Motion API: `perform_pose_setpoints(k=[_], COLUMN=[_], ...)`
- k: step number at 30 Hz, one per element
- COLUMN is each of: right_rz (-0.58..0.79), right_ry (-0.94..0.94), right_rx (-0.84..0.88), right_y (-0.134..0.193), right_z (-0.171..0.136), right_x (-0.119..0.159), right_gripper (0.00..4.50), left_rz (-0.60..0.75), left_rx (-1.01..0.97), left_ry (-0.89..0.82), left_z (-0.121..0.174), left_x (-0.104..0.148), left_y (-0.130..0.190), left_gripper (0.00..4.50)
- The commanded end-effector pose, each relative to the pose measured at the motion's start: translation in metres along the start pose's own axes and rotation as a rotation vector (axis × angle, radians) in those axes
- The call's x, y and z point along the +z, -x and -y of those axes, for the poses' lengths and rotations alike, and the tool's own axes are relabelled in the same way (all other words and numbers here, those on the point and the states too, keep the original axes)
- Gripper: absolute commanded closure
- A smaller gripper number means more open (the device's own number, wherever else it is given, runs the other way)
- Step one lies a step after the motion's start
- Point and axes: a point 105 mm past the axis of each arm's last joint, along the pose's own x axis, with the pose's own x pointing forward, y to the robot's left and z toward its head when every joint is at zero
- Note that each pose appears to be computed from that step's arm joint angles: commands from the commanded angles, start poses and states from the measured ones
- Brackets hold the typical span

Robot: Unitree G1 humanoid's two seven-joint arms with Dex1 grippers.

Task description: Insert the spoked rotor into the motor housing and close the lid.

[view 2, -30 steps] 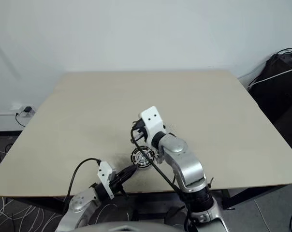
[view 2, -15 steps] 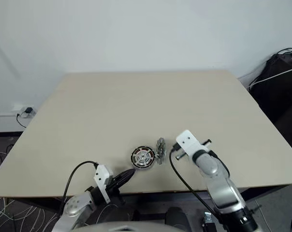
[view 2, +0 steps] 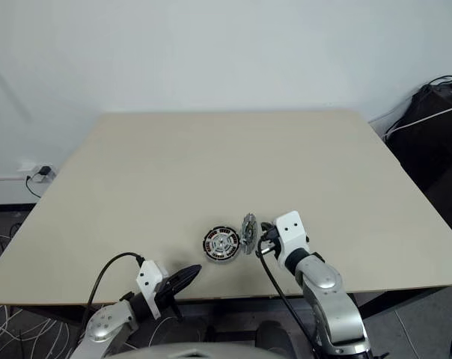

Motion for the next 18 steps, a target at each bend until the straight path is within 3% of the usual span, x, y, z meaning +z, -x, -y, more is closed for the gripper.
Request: perform_pose_setpoints(k=[1, 8, 18], right_rz=[0.106, 0.093, 0.02], right_ry=[-0.044, -0.066, -0.11], right_rx=[0.079, 0.191, 0.307], right_y=[0.0, -0.009, -0.04], right_z=[-0.01, -0.029, -0.066], right_x=[0.028, 0.028, 0.008], right_gripper=[4.48, 4.48, 4.48], left_rz=[0.047, 0.051, 0.058], left_rx=[0.011, 0.032, 0.038], left_ry=[-0.051, -0.034, -0.019], left_z=[-0.003, -0.004, -0.005], left_x=[0.015, 0.014, 0.016], left_y=[0.003, 0.005, 0.004], left_gripper=[4.5, 4.5, 4.5])
